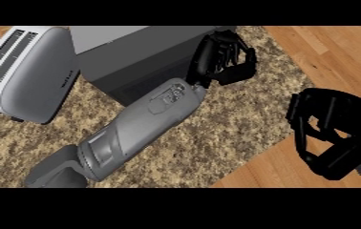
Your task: Pick up the milk, place it into the microwave and close the microwave
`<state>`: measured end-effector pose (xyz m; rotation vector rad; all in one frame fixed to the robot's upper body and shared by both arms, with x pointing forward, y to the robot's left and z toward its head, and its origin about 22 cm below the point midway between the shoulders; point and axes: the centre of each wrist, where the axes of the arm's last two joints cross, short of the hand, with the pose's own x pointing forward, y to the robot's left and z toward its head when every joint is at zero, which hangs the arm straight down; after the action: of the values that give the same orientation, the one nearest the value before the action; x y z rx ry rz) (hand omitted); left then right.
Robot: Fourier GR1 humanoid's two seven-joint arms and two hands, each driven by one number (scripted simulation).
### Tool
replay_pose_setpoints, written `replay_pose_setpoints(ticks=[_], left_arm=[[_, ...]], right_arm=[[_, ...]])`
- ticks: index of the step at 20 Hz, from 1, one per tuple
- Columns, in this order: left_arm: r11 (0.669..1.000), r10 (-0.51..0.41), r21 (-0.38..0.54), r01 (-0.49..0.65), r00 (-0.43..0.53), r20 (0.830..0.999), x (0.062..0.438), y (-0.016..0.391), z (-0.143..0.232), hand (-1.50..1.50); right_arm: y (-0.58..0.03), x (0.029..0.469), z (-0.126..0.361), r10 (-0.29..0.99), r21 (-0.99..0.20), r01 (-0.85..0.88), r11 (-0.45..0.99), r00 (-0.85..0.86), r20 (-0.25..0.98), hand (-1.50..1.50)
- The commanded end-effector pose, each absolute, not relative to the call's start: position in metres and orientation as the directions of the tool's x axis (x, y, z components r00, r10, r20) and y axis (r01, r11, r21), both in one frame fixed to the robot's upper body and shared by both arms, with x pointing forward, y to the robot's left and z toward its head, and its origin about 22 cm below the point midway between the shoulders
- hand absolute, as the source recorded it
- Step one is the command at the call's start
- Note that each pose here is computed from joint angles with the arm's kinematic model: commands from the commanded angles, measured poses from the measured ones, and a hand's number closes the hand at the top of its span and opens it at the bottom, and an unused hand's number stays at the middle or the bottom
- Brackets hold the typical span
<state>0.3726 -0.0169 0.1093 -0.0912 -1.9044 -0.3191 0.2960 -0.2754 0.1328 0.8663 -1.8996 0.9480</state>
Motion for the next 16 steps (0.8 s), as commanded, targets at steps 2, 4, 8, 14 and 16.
replay_pose_setpoints(ticks=[2,4,8,14,16], left_arm=[[0.984,0.108,-0.103,0.148,-0.025,0.994,0.381,-0.002,0.099,1.5],[0.968,0.233,-0.229,0.102,-0.026,0.972,0.384,0.003,0.109,1.5],[0.943,0.31,-0.312,0.118,0.037,0.95,0.384,0.01,0.098,1.5],[0.915,0.361,-0.373,0.156,0.1,0.927,0.381,0.02,0.074,1.5],[0.904,0.379,-0.392,0.17,0.106,0.919,0.382,0.024,0.071,1.5]], right_arm=[[-0.265,0.285,0.122,-0.214,-0.256,-0.898,0.359,-0.346,0.913,1.5],[-0.26,0.279,0.112,-0.245,-0.208,-0.911,0.356,-0.306,0.92,1.5],[-0.254,0.268,0.106,-0.262,-0.181,-0.915,0.361,-0.286,0.922,1.5],[-0.246,0.252,0.097,-0.276,-0.148,-0.914,0.378,-0.264,0.924,1.5],[-0.24,0.245,0.095,-0.296,-0.138,-0.915,0.379,-0.262,0.919,1.5]])
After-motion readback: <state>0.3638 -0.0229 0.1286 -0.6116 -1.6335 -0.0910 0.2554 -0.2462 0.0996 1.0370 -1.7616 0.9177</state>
